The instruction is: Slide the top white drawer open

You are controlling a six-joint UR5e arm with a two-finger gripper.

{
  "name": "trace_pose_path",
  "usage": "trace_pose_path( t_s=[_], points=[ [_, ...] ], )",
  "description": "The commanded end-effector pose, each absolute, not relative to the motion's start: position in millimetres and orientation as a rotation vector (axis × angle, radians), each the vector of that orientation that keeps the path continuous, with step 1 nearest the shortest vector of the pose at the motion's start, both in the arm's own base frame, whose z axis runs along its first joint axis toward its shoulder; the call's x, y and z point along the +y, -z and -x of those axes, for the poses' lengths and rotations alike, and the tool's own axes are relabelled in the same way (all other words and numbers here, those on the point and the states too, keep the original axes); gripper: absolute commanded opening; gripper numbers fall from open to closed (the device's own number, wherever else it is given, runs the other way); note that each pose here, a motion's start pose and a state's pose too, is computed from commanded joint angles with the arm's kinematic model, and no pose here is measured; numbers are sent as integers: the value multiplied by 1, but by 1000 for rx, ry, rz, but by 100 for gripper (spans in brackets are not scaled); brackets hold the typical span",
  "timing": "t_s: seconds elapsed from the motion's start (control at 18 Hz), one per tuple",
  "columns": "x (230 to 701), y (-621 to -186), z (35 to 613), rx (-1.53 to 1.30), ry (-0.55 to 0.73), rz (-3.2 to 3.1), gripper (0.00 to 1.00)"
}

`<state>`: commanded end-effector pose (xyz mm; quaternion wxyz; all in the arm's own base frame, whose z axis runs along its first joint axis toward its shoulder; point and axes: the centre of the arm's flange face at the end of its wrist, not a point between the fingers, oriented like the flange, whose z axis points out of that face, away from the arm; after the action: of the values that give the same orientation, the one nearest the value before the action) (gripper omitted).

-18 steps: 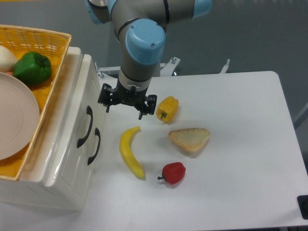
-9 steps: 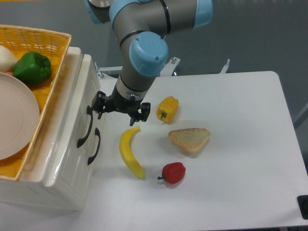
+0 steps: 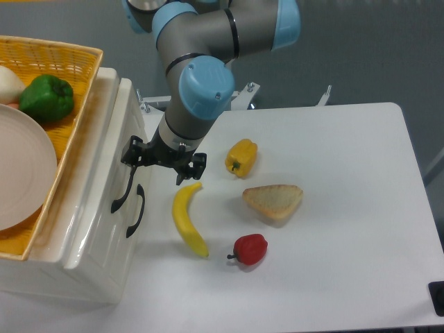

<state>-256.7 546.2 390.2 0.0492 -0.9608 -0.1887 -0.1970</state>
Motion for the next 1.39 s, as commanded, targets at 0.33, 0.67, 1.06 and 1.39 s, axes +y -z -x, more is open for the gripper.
trace_pose_path(
  t_s=[0.33,0.67,1.06,1.39],
  points=[
    [549,-387,254,-567,606,2934,100],
    [552,-381,253,-558,609,2943,100],
    [556,-374,253,-543,607,2949,100],
    [560,-367,252,-535,610,2959,100]
  ],
)
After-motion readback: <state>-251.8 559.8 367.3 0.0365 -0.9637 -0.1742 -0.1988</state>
